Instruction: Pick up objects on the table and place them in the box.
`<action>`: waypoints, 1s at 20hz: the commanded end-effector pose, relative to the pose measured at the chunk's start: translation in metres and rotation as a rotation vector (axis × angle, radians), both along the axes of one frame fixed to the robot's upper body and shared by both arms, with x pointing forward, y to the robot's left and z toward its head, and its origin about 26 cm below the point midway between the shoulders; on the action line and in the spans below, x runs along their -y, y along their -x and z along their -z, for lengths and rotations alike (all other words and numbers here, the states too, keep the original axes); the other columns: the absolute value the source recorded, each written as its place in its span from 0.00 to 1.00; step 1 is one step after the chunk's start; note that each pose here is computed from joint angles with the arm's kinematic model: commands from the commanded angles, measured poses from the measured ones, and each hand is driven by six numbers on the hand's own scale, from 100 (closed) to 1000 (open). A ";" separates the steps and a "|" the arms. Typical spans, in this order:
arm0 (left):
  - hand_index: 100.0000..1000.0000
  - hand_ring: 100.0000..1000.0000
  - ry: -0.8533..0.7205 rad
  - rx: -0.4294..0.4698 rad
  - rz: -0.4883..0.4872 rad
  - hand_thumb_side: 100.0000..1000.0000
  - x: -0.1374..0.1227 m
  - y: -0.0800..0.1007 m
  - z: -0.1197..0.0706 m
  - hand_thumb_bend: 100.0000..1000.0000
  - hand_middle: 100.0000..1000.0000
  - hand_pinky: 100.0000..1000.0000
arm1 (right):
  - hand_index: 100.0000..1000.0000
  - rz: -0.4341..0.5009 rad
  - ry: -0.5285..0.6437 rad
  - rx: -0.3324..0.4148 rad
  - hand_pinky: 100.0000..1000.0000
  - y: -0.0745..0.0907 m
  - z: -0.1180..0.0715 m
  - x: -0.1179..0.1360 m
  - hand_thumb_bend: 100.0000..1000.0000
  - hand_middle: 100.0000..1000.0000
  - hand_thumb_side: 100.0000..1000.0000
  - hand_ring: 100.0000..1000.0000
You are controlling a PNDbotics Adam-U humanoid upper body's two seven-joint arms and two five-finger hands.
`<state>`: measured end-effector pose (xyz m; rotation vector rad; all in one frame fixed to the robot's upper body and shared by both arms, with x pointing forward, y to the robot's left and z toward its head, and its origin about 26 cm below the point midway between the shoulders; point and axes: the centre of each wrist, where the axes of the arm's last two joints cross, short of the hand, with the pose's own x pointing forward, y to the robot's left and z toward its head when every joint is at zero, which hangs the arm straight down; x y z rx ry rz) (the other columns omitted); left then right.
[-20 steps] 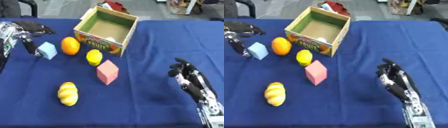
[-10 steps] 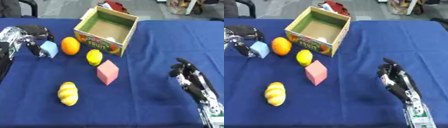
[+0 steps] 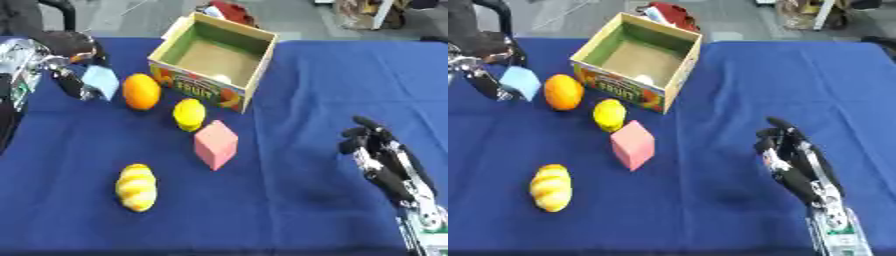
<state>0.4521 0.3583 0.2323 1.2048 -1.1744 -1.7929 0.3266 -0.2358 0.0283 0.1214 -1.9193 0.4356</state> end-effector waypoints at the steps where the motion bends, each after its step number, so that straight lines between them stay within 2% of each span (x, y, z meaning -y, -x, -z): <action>1: 0.65 0.51 -0.001 0.119 0.042 0.06 0.015 0.002 -0.045 0.32 0.47 0.73 | 0.89 -0.004 0.012 0.021 0.60 -0.002 -0.006 0.002 0.00 0.63 0.35 0.60; 4: 0.67 0.52 0.017 0.165 0.105 0.06 0.050 -0.006 -0.055 0.28 0.49 0.73 | 0.89 -0.011 0.012 0.018 0.60 -0.001 -0.005 0.001 0.00 0.63 0.34 0.60; 8: 0.68 0.54 0.023 0.215 0.193 0.06 0.101 -0.017 -0.051 0.27 0.50 0.73 | 0.89 -0.028 0.010 0.020 0.60 -0.002 -0.005 -0.003 0.00 0.63 0.34 0.60; 11: 0.71 0.57 0.020 0.220 0.247 0.07 0.134 -0.024 -0.037 0.27 0.53 0.74 | 0.89 -0.041 0.007 0.021 0.60 -0.002 -0.006 -0.007 0.00 0.63 0.34 0.60; 14: 0.72 0.58 0.015 0.210 0.265 0.08 0.156 -0.029 -0.019 0.25 0.55 0.74 | 0.89 -0.054 0.005 0.021 0.60 -0.002 -0.005 -0.010 0.00 0.63 0.33 0.60; 20: 0.74 0.59 0.037 0.202 0.251 0.09 0.175 -0.036 0.009 0.21 0.57 0.74 | 0.89 -0.065 0.002 0.020 0.60 -0.002 -0.005 -0.013 0.00 0.63 0.33 0.60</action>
